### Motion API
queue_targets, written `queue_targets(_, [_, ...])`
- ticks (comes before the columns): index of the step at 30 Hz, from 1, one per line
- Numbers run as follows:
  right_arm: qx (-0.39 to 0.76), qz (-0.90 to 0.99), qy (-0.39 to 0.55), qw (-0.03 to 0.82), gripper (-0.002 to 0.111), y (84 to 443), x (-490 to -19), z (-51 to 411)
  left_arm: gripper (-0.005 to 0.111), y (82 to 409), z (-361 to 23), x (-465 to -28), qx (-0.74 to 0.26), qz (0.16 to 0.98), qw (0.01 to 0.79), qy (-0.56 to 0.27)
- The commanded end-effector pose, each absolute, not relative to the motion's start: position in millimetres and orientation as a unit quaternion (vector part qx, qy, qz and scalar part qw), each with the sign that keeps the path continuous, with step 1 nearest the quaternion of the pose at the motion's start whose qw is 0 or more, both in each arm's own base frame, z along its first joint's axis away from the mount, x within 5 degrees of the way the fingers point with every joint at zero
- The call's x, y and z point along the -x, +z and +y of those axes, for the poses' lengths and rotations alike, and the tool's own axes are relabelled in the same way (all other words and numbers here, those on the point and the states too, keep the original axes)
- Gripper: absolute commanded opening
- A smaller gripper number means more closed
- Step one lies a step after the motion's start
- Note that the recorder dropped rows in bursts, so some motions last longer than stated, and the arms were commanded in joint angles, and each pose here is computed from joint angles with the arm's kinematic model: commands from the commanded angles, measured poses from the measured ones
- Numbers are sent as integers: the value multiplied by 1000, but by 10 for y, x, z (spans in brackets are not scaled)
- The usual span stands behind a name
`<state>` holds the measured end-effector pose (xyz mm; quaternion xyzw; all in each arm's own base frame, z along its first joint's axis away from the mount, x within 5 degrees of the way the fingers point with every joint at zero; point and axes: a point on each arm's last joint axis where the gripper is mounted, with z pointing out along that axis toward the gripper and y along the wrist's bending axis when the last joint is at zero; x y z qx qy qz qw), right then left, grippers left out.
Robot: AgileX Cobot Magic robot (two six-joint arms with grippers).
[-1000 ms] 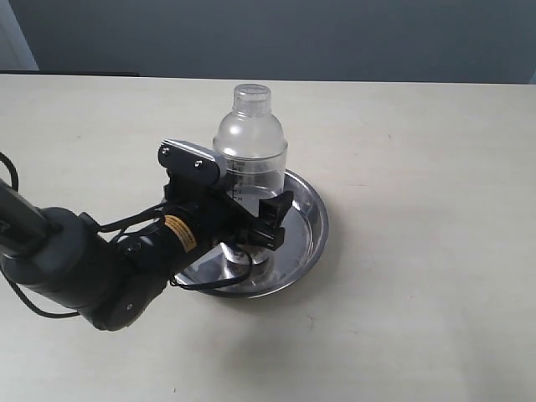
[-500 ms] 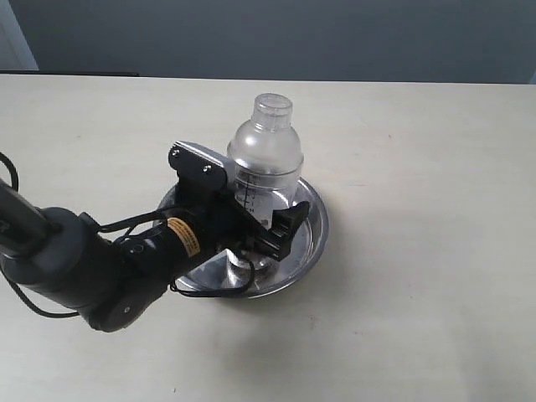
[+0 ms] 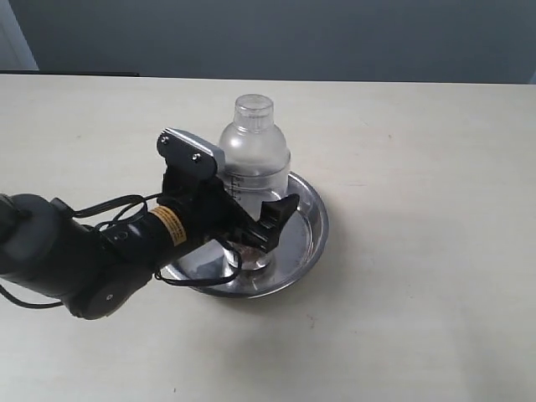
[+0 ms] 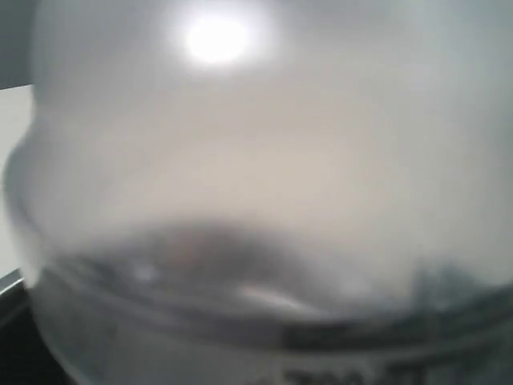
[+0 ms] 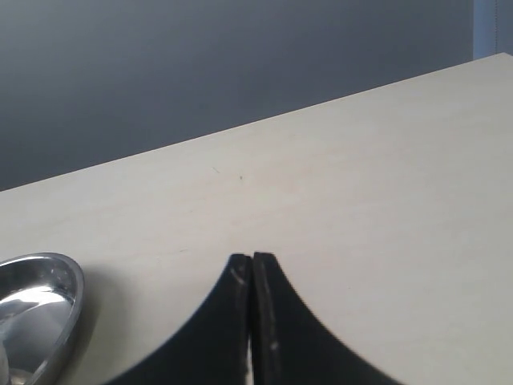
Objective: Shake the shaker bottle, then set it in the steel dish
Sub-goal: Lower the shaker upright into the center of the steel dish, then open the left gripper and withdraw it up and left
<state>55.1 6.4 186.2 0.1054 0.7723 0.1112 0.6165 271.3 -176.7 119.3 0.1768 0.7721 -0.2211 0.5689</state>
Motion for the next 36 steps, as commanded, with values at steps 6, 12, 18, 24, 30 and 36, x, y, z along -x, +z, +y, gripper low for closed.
queue_targets(6, [-106,768,108,623,-1,1871,-551,59,106,1176,-1765,-2638,-196,777,551,-233])
queue_targets(12, [-106,768,108,623,-1,1871,-551,59,106,1252,-1746,-2615,-185,776,553,-239])
queue_targets(18, [-106,768,108,623,-1,1871,-551,59,105,1360,-1738,-2606,-186,773,558,-239])
queue_targets(24, [-106,768,108,623,-1,1871,-551,59,105,1443,-1707,-2605,-185,775,557,-234])
queue_targets(30, [-106,768,108,623,-1,1871,-551,59,105,1571,-1701,-2603,-181,758,578,-242])
queue_targets(36, [-106,768,108,623,-1,1871,-551,59,105,1743,-1686,-2584,-176,741,598,-248])
